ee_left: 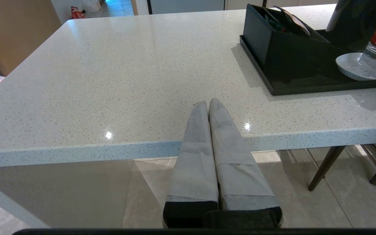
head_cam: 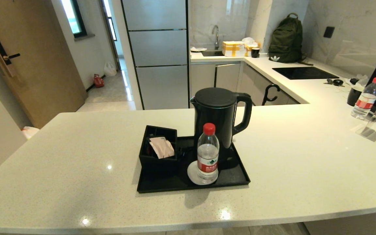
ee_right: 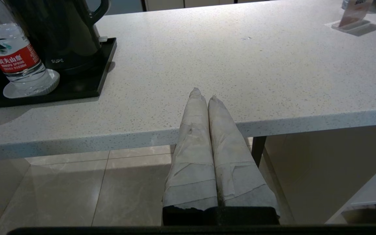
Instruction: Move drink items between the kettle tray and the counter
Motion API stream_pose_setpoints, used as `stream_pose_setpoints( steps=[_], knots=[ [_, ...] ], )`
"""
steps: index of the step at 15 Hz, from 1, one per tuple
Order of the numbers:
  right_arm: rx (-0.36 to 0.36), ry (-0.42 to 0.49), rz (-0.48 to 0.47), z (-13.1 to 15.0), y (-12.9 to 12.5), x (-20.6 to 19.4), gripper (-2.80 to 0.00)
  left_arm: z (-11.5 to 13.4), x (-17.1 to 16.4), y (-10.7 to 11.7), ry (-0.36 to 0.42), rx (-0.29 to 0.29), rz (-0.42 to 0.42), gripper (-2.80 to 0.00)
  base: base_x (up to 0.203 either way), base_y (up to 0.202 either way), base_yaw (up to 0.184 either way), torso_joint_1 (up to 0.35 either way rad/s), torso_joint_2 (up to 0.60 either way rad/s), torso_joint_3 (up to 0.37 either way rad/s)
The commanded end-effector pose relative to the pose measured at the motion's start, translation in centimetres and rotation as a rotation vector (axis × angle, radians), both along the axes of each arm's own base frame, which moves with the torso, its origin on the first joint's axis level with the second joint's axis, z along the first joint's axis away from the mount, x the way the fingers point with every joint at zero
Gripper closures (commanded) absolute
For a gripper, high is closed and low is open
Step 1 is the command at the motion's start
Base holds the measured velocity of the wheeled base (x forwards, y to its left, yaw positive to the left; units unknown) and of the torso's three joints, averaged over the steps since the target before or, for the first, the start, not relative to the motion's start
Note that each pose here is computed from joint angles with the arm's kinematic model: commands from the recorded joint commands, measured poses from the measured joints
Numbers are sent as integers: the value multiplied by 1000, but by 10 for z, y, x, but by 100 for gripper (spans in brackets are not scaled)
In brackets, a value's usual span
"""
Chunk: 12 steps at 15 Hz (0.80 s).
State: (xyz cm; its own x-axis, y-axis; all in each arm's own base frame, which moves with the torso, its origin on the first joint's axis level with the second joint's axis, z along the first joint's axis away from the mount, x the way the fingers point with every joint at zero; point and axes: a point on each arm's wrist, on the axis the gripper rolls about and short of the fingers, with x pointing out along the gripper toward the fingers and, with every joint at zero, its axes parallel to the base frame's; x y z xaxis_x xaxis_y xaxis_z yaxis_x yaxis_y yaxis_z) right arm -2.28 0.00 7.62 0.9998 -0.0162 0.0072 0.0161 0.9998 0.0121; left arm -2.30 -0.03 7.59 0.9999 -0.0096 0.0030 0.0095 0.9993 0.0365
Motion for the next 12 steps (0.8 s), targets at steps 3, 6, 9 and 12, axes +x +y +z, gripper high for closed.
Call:
stream_pose_setpoints(
  steps=[3,6,9,12],
  knots=[
    [0,1,1,0,0,0,0,0,0,0,1,-1,0,0,0,0,0,0,0,0],
    [0,1,-1,0,0,0,0,0,0,0,1,0,0,0,0,0,0,0,0,0],
    [0,0,-1,0,0,0,0,0,0,0,1,0,0,0,0,0,0,0,0,0],
    [0,1,-1,0,0,0,0,0,0,0,1,-1,0,0,0,0,0,0,0,0]
  ],
)
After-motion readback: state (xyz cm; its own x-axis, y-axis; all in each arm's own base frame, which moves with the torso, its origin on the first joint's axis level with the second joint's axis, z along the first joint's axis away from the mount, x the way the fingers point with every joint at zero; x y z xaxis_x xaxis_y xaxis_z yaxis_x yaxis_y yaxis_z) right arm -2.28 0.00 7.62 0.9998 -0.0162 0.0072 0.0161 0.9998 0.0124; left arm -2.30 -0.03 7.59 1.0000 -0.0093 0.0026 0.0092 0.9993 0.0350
